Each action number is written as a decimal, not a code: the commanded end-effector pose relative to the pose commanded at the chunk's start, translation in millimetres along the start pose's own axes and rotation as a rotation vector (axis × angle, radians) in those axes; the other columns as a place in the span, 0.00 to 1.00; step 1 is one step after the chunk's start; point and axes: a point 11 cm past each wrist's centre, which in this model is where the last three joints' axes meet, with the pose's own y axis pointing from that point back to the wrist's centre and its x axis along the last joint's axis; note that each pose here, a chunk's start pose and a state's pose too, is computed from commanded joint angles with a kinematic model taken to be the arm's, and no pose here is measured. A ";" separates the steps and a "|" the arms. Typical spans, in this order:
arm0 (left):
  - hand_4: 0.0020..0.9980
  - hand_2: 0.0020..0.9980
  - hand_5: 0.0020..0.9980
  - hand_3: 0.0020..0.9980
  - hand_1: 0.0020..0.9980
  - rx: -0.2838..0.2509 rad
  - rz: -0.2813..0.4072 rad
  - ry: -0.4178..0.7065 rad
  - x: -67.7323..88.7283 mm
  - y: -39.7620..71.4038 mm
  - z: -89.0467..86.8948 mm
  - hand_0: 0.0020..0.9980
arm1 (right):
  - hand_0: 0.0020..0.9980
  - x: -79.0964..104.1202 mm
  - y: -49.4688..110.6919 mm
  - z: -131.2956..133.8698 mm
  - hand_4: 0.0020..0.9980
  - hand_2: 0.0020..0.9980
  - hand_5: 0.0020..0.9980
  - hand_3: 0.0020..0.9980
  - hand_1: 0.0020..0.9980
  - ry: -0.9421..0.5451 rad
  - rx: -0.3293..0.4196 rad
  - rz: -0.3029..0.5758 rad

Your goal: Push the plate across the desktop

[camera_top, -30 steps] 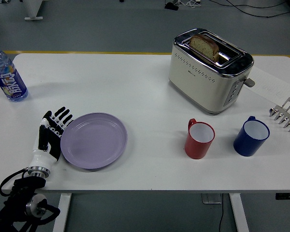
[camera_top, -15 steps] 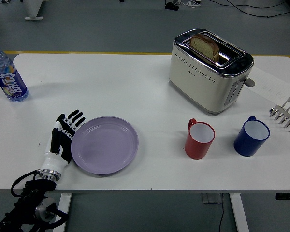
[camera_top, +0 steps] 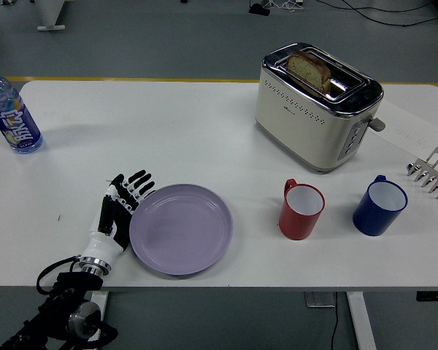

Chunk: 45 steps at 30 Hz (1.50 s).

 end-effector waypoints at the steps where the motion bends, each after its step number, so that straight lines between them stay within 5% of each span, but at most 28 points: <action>1: 0.51 0.81 1.00 0.73 0.81 0.001 -0.012 0.000 -4.2 -0.9 -0.4 0.79 | 0.56 -0.1 0.0 -0.3 0.31 0.67 0.45 0.60 0.55 0.000 0.001 0.000; 14: 0.51 0.81 1.00 0.72 0.81 0.031 -0.105 0.026 -39.7 -6.1 -10.0 0.78 | 0.56 -1.9 0.4 -4.3 0.31 0.67 0.45 0.60 0.55 0.002 0.007 -0.002; 31: 0.51 0.81 1.00 0.72 0.81 0.048 -0.166 0.027 -58.8 -6.3 -13.5 0.78 | 0.56 -1.6 0.4 -4.6 0.31 0.67 0.45 0.59 0.55 0.002 0.010 -0.002; 40: 0.51 0.81 1.00 0.72 0.81 0.038 -0.145 0.001 -53.4 -8.3 -8.7 0.78 | 0.56 -1.4 0.3 -3.9 0.31 0.67 0.45 0.59 0.55 0.003 0.008 -0.001; 45: 0.51 0.77 1.00 0.72 0.77 0.013 -0.105 -0.065 -35.3 -14.2 7.5 0.73 | 0.56 -0.4 0.3 -3.8 0.31 0.67 0.45 0.60 0.55 -0.002 0.010 -0.001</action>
